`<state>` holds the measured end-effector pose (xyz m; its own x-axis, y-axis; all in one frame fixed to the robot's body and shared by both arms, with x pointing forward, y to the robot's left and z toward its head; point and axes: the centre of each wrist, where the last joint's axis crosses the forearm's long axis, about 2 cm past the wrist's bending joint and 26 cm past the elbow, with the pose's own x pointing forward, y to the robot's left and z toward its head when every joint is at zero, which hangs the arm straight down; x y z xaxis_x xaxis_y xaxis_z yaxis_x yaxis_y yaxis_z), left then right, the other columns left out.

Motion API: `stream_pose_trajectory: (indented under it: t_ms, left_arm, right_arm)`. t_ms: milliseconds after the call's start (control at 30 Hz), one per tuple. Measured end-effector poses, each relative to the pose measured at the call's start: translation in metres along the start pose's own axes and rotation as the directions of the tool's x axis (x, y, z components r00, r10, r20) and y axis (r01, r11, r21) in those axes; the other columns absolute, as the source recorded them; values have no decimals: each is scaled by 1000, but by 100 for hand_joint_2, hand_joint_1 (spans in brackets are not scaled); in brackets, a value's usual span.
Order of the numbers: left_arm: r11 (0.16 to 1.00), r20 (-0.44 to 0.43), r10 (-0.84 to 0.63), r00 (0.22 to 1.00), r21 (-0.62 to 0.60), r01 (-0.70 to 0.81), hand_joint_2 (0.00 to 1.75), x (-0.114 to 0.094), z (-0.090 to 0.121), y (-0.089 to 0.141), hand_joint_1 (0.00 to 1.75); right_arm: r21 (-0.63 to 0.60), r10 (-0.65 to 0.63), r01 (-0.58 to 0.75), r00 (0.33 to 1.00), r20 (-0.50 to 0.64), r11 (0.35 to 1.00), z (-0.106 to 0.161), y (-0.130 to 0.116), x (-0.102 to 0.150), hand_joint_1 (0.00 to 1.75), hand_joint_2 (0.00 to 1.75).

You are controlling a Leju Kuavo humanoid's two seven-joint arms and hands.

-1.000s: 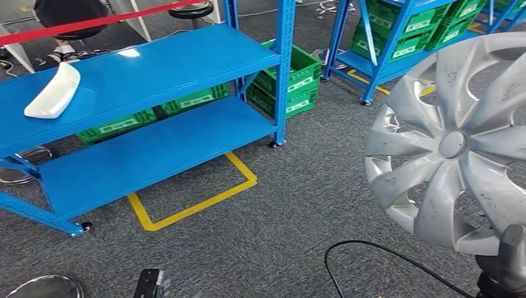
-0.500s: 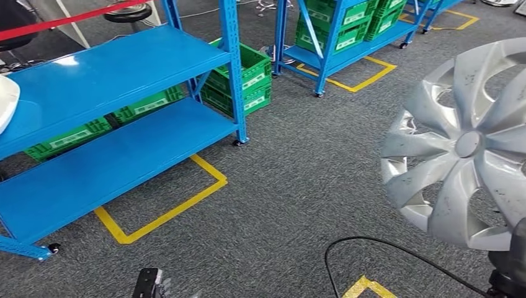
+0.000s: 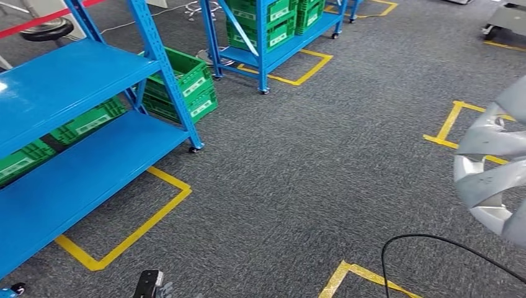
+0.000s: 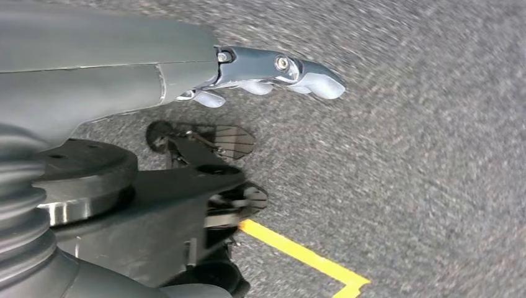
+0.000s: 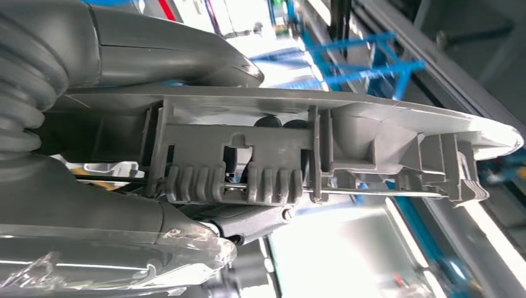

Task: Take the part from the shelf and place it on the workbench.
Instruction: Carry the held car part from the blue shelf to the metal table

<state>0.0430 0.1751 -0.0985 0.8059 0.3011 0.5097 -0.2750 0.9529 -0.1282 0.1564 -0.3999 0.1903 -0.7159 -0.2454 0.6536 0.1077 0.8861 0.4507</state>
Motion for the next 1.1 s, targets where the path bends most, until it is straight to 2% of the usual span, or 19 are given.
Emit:
stream_pose_trajectory:
  t_ms: [167,367,567,700,967,1100]
  left_arm:
    - [1000,1,0,1000,-6,0,175,1,0,-1,0]
    - [1000,-8,-10,1000,-11,9,175,-2,1,-2,0]
    - [1000,-16,-16,1000,-20,15,175,0,1,-2,0]
    - [1000,-13,-20,1000,-20,19,175,1,0,-3,0]
    - [999,-19,-35,999,4,35,175,-1,1,-1,0]
    - [999,-34,-39,999,7,39,175,0,0,-1,0]
  right_arm:
    - [-31,43,-43,999,27,999,-3,-8,7,175,175]
    - [-133,149,-136,984,93,982,-10,-19,15,175,175]
    - [-207,314,-276,932,179,939,-12,-27,31,175,175]
    - [-262,378,-325,906,189,909,-10,-30,40,175,175]
    - [-309,406,-337,893,194,889,-10,-31,44,175,175]
    - [-337,345,-265,916,203,903,-10,-31,44,175,175]
